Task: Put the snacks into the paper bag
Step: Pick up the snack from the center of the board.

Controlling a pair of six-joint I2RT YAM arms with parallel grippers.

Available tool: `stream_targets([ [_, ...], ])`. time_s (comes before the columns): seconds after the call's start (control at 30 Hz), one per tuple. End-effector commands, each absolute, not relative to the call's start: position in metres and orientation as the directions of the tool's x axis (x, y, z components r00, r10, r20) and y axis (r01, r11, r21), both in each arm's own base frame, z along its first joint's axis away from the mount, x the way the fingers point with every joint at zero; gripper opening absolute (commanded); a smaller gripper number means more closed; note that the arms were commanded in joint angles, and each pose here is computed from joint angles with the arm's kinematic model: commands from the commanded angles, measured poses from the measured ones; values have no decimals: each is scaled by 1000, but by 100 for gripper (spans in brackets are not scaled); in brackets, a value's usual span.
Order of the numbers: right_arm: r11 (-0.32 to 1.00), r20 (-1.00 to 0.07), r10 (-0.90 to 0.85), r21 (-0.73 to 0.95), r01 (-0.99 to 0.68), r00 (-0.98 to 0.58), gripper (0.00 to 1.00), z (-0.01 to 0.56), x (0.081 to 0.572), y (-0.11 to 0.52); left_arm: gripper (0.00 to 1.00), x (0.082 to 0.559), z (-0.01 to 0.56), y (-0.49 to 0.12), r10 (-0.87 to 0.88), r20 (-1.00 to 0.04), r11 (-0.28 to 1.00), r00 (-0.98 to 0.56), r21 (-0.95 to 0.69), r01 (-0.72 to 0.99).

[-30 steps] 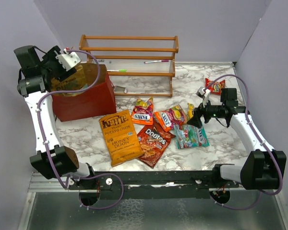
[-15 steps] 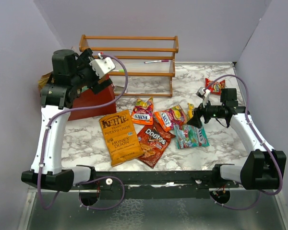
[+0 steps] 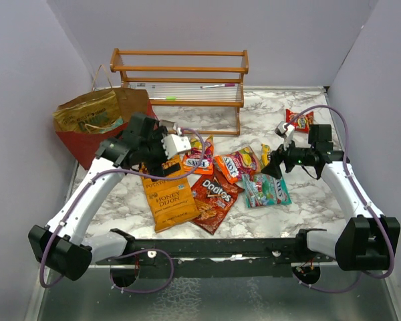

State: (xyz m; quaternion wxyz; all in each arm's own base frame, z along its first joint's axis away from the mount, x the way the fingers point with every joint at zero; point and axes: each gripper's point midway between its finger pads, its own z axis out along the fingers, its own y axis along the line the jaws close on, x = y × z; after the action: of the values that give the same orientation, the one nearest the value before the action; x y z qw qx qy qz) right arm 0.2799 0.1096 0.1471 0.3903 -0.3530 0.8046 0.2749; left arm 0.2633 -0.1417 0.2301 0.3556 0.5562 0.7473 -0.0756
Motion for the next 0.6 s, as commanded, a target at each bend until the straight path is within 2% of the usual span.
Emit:
stream_targets([
  [0.0, 614, -834, -362, 123, -780, -417, 81, 150, 286, 107, 99, 244, 188, -123, 840, -521, 339, -152, 286, 896],
  [0.27, 615, -829, -363, 130, -778, -425, 81, 147, 285, 107, 95, 256, 123, -97, 899, -381, 348, -217, 320, 881],
  [0.57, 613, -825, -364, 137, -778, -432, 81, 145, 286, 107, 89, 266, 81, -76, 821, -363, 532, -440, 211, 820],
])
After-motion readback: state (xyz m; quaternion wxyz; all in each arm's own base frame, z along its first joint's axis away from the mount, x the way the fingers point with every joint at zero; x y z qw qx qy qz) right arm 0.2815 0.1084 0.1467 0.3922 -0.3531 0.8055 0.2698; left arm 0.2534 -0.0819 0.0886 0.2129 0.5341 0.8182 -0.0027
